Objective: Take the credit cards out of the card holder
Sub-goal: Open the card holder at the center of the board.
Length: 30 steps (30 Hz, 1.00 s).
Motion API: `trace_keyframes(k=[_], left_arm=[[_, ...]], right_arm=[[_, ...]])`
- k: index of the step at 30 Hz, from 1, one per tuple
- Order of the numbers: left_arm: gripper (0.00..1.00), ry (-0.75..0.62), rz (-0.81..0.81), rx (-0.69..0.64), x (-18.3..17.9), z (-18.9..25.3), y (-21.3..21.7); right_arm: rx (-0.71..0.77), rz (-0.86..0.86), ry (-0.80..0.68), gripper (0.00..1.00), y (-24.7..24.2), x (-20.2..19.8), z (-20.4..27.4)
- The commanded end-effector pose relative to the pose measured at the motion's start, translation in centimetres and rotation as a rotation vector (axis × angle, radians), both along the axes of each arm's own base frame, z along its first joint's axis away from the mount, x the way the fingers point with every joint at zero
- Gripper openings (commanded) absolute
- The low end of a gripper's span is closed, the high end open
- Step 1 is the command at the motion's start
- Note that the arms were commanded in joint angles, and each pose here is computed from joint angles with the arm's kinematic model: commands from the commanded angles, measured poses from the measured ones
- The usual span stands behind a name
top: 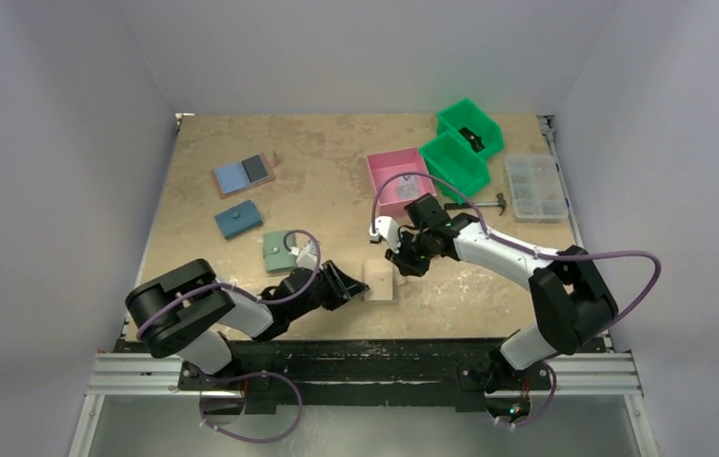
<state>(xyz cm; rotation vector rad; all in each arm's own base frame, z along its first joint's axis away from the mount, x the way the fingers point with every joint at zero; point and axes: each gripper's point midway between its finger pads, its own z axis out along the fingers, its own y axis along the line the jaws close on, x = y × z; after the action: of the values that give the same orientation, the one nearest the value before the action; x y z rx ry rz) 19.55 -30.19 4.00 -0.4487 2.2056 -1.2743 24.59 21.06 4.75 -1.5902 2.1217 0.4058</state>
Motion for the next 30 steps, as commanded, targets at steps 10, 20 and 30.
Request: trace_keyframes(k=[10,20,30], left_arm=[[0.69,-0.206,0.001,0.317,1.7,4.7,4.4],[0.76,-0.232,-0.055,0.291,1.5,7.5,2.8],[0.75,-0.247,-0.056,0.683,0.9,7.9,-0.5]], right_arm=[[0.244,-0.064,0.175,0.49,1.2,-0.1,3.1],[0.246,-0.173,0.129,0.46,0.2,1.8,3.5],[0.281,-0.239,0.106,0.38,-0.9,3.1,4.6]])
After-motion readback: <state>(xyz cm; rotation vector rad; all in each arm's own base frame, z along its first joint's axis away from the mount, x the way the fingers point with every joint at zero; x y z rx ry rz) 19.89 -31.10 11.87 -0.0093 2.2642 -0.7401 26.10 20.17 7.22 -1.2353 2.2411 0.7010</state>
